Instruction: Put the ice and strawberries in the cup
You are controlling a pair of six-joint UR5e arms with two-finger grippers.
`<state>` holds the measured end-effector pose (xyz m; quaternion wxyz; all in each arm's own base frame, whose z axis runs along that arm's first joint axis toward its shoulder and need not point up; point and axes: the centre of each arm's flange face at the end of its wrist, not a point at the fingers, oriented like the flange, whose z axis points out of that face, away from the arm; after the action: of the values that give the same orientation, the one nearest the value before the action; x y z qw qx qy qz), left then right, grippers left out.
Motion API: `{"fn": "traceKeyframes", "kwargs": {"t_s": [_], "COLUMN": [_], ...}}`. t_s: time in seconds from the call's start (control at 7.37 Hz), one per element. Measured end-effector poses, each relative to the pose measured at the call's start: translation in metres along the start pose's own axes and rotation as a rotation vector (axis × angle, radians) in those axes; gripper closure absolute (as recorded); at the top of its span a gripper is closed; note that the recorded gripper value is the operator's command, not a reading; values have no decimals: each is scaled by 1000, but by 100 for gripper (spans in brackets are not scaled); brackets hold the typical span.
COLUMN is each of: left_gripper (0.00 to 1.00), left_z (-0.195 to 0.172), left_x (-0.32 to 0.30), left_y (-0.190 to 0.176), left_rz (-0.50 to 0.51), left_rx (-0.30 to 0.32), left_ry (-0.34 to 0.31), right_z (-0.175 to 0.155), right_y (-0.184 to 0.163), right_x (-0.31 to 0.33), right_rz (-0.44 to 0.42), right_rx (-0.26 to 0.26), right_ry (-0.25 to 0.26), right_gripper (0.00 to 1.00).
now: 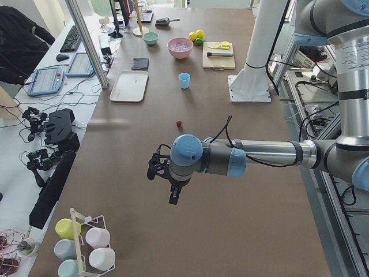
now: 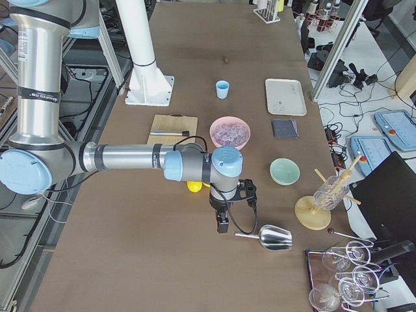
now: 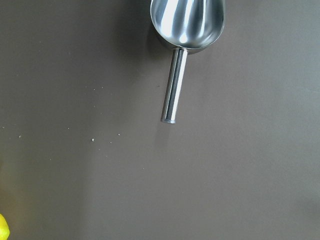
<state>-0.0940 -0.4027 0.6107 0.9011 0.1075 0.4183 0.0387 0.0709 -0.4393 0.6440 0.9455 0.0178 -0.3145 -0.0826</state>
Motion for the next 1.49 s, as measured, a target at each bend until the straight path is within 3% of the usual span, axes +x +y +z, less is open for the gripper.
{"fn": "traceKeyframes", "kwargs": {"t_s": [0.95, 1.22, 1.49], "left_gripper": [3, 3, 3], "left_z": [-6, -6, -7], "left_x": [12, 12, 12], "left_y": [-1, -1, -3], "left_rz": [15, 15, 12], "left_rx": [13, 14, 16], "left_ry": [6, 8, 7], "right_z": [-4, -8, -20], "right_y": [-1, -4, -14], "right_x": [-8, -17, -47], "right_rz": [-9, 10, 102], "right_rx": [18, 33, 45], "right_ry": [-50, -112, -162], "right_gripper": [0, 0, 1]}}
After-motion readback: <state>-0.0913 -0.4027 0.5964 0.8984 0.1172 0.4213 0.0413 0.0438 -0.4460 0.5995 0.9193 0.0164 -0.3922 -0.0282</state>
